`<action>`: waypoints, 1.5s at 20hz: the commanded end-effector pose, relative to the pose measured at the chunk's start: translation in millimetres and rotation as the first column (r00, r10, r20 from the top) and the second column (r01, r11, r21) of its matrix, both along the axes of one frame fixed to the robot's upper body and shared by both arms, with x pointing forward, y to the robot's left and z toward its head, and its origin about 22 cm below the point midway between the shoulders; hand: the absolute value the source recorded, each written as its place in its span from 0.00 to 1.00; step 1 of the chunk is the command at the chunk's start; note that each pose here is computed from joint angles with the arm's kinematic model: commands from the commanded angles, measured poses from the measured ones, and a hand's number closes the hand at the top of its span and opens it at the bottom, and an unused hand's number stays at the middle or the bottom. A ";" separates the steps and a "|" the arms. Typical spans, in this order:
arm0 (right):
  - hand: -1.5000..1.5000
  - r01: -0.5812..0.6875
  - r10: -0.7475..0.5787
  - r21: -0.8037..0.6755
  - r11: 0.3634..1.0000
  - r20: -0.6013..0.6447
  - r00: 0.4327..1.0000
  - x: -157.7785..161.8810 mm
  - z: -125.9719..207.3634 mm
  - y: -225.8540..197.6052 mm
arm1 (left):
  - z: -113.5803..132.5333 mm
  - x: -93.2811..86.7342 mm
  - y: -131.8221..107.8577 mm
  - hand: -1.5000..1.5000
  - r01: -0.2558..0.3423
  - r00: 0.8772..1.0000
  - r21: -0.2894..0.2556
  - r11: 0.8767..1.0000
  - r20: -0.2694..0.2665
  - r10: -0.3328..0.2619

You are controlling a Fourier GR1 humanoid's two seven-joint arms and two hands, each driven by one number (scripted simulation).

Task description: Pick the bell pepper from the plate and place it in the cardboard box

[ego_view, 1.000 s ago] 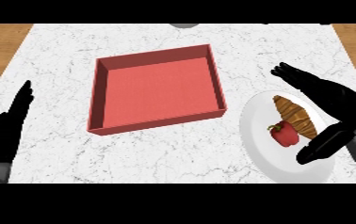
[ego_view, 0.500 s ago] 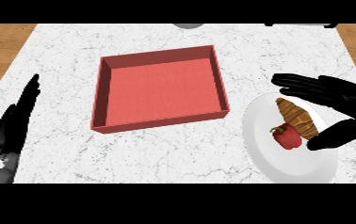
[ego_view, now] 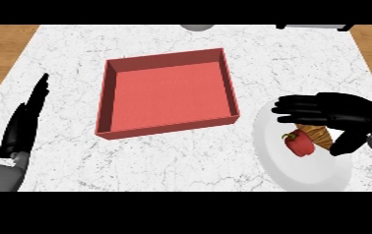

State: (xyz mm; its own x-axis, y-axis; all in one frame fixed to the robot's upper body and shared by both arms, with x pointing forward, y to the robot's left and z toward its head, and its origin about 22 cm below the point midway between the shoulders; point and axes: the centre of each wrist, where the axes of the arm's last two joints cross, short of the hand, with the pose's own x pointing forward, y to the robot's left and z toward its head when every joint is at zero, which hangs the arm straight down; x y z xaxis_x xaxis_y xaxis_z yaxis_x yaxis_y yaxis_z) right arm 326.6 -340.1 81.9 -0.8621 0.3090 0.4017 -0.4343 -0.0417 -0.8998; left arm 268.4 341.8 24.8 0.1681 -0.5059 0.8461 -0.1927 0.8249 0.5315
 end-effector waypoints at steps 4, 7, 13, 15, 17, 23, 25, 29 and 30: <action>0.00 -0.174 0.174 -0.024 0.984 -0.001 0.985 23.5 -26.6 -8.2 | -8.1 -6.8 9.1 0.50 -0.013 1.000 0.012 1.000 -0.008 0.013; 0.00 -0.199 0.199 -0.018 0.980 0.006 0.980 28.8 -39.6 15.8 | -7.7 2.8 -8.6 0.50 -0.022 1.000 -0.006 1.000 -0.005 0.022; 0.00 -0.203 0.203 -0.031 0.979 -0.008 0.979 36.1 -39.1 -4.1 | -8.5 -2.6 8.3 0.50 -0.030 1.000 0.012 0.999 -0.002 0.030; 0.00 -0.232 0.232 0.004 0.973 -0.024 0.972 30.5 -53.1 2.8 | -7.1 3.3 -0.9 0.50 -0.030 0.999 0.002 1.000 -0.011 0.030; 0.00 -0.268 0.268 0.007 0.963 -0.045 0.962 24.6 -49.8 1.3 | -6.3 2.1 4.8 0.50 -0.043 0.999 -0.001 0.999 -0.007 0.043; 0.00 -0.308 0.309 0.037 0.951 -0.028 0.951 25.5 -35.7 -5.2 | -13.5 -4.3 15.5 0.50 -0.035 0.999 0.004 0.999 -0.028 0.035; 0.00 -0.333 0.334 0.047 0.942 -0.033 0.942 12.2 -42.3 -2.0 | -23.1 -6.7 4.2 0.50 -0.045 0.999 0.005 0.999 -0.009 0.045; 0.00 -0.329 0.329 -0.031 0.944 -0.003 0.944 10.1 -41.4 5.9 | 9.0 10.7 16.2 0.50 -0.059 0.998 0.001 0.998 -0.017 0.059; 0.00 -0.316 0.315 -0.064 0.947 -0.027 0.949 -3.0 -61.6 -2.9 | -9.3 0.6 11.2 0.50 -0.052 0.998 0.007 0.999 -0.027 0.052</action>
State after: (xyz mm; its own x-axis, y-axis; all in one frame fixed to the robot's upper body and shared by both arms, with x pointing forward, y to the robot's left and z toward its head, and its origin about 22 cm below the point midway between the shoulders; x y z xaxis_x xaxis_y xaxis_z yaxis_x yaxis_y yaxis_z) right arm 333.5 -336.9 33.2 -0.9042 0.2305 0.3595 -0.4048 -0.1942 -0.8936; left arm 267.7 356.2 17.0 0.2096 -0.5019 0.8391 -0.2209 0.8117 0.5407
